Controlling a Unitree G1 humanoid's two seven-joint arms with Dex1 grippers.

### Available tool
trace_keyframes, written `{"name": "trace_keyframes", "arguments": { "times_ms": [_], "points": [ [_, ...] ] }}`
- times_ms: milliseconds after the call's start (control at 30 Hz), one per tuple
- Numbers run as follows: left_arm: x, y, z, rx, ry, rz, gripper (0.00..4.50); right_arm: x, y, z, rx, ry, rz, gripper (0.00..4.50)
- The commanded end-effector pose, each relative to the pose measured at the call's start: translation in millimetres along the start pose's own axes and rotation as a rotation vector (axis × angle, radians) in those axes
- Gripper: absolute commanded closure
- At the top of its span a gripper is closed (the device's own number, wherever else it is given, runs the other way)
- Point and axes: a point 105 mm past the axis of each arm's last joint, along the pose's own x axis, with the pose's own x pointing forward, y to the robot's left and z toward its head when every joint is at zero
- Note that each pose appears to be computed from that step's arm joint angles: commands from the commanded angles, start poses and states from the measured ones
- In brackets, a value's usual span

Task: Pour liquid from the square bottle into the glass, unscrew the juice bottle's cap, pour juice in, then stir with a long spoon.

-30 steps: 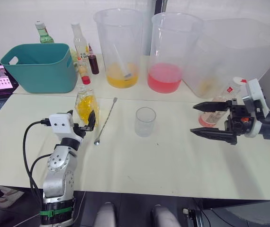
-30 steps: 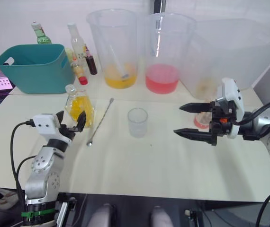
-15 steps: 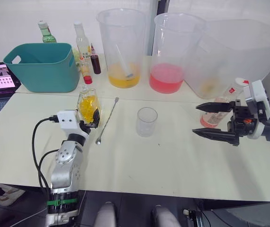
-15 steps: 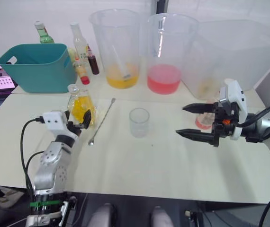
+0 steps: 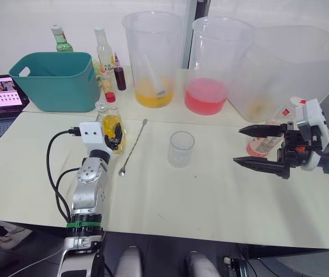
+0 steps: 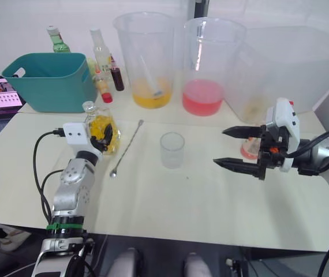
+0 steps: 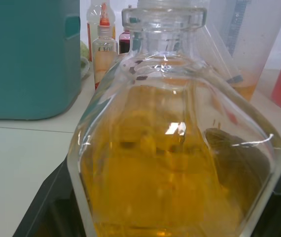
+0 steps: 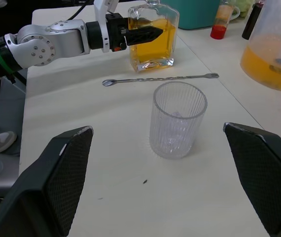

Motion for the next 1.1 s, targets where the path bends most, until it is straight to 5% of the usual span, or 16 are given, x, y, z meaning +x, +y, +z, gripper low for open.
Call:
{"name": "trace_keyframes", "arguments": {
  "times_ms": [33, 367, 467, 867, 1100],
  "points": [
    [5, -2, 17, 0.013, -0.072, -0.003, 1.66, -4, 1, 10, -0.044, -0.008, -0.02, 0.0],
    [0, 19, 78, -0.029, -0.306, -0.131, 1.66, 3, 5, 10, -0.012, -0.027, 0.0, 0.0],
    [-7, 22, 98, -0.069, -0.355, -0.281, 1.66, 7, 9, 11, 0.011, -0.038, 0.02, 0.0],
    [-55, -17, 94, 0.036, -0.129, -1.023, 1.66, 10, 14, 10, 0.007, -0.068, -0.026, 0.0],
    [-85, -69, 78, -0.03, -0.008, -1.443, 1.66, 5, 20, 7, -0.006, -0.074, -0.111, 0.0]
  ]
}}
